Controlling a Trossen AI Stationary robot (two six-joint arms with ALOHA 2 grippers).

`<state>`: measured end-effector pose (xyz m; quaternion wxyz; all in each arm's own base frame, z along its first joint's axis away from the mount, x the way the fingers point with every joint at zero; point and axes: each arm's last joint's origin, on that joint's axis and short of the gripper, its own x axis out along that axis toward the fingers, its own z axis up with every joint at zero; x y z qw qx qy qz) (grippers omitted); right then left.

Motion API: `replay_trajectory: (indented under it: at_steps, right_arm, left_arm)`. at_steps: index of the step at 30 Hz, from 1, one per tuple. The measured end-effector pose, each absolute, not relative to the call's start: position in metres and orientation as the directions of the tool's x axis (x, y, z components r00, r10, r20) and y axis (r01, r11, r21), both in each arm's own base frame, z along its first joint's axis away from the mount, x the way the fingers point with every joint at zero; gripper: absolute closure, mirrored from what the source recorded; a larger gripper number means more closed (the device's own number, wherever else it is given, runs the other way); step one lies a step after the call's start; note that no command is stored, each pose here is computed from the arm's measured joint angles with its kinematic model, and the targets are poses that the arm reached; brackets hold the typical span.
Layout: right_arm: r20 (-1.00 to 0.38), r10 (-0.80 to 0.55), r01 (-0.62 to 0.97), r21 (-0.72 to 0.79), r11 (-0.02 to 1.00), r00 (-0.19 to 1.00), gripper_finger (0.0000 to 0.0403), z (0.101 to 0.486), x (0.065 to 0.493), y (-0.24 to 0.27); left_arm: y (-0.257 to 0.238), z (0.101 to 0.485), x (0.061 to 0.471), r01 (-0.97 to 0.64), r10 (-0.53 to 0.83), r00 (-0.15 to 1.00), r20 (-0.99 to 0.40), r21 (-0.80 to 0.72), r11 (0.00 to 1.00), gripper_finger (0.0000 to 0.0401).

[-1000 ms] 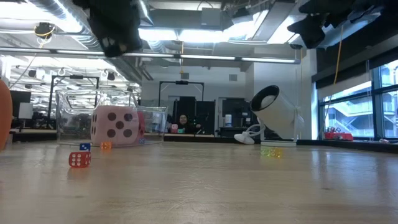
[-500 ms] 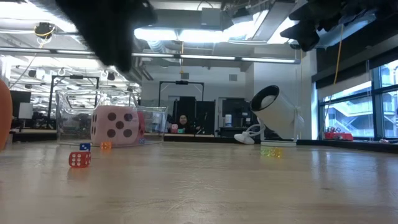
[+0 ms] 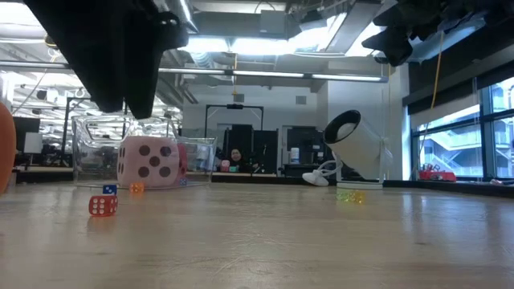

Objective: Pick & Place Dice
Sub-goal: Put the small red die into the transparent bin

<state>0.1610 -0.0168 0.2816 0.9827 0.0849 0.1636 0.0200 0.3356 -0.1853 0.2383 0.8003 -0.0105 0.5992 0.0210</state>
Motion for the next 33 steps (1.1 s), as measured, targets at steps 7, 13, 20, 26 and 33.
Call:
replay_trajectory:
  at_steps: [7,13,20,26,33]
  right_arm:
    - [-0.318,0.071,-0.015,0.175,0.984,0.945,0.0160,0.282,0.161,-0.017]
    - [-0.318,0.070,-0.013,0.177,0.984,0.945,0.0160,0.282,0.161,-0.017]
    - [-0.318,0.070,-0.014,0.177,0.984,0.945,0.0160,0.282,0.161,-0.017]
    - [-0.318,0.070,-0.014,0.177,0.984,0.945,0.0160,0.282,0.161,-0.017]
    - [-0.318,0.071,-0.014,0.177,0.984,0.945,0.0160,0.282,0.161,-0.017]
  left_arm:
    - [-0.181,0.218,0.330,-0.069,0.031,0.231,-0.972,0.015,0.998,0.0216]
    - [-0.175,0.205,0.332,-0.122,0.007,0.228,-0.974,-0.021,0.992,0.0217]
    - [-0.168,0.191,0.332,-0.141,-0.041,0.207,-0.978,-0.071,0.987,0.0217]
    - [-0.166,0.189,0.332,-0.143,-0.038,0.208,-0.977,-0.069,0.987,0.0217]
    - [-0.167,0.190,0.334,-0.135,-0.047,0.225,-0.973,-0.079,0.988,0.0217]
